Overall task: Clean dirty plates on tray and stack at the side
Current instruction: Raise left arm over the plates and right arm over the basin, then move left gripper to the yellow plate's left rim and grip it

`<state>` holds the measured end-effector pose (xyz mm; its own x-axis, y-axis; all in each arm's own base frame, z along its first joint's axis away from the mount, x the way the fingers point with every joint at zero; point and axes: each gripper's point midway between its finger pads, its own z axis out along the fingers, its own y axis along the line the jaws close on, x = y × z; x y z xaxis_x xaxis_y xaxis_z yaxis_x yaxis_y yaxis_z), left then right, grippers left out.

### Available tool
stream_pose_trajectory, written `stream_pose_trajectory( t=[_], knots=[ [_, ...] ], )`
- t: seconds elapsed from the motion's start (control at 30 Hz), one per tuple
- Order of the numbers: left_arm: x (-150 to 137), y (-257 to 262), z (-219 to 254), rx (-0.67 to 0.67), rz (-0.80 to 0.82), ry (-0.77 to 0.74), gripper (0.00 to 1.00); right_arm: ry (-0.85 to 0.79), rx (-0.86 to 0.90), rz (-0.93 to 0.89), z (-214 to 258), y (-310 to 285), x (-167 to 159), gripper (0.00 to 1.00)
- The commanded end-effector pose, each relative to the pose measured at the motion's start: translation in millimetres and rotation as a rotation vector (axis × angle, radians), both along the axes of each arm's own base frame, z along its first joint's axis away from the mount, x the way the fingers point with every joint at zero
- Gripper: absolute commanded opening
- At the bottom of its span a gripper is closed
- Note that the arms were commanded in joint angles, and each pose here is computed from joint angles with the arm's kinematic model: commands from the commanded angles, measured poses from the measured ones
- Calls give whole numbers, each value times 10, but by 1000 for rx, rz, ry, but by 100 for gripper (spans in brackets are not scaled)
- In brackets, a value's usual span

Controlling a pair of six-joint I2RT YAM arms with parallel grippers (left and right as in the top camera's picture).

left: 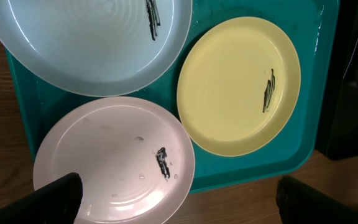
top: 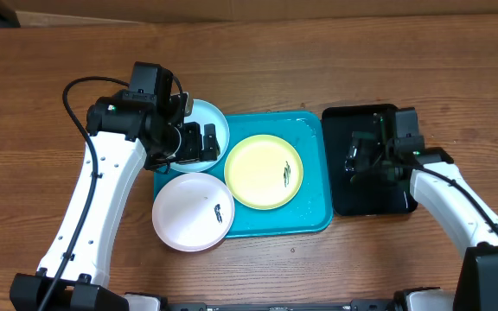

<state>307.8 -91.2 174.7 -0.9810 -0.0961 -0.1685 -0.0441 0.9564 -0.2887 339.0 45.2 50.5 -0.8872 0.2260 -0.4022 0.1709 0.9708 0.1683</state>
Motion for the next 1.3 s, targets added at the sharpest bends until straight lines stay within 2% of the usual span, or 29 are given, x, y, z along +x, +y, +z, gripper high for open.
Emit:
stream_pose_trajectory(
  t=[0.0,0.23,0.9,1.07,1.13,1.17,1.23,1.27],
  knots=[
    [35,-4,77,3,8,-25,100,-24,-27,-3,-23,-40,41,86],
    [35,-4,77,3,8,-25,100,-107,-28,-9,59,-40,213,86],
    [36,-4,78,3,8,-26,100,-103,-29,-11,-9,-38,255,88],
    [335,-51,182,-18,9,-157,100,-96,-31,-10,-19,-41,239,89],
    [343,-100,200,-43,-1,-162,100,-91,-31,-10,-25,-41,229,90],
    [340,-133,182,-52,-2,-157,87,-89,-31,-10,-28,-42,225,90],
    [285,-196,113,-57,7,-127,54,-89,-31,-10,-28,-42,225,91],
    [238,-240,52,-57,9,-104,46,-89,-31,-10,-27,-42,225,91]
  ],
)
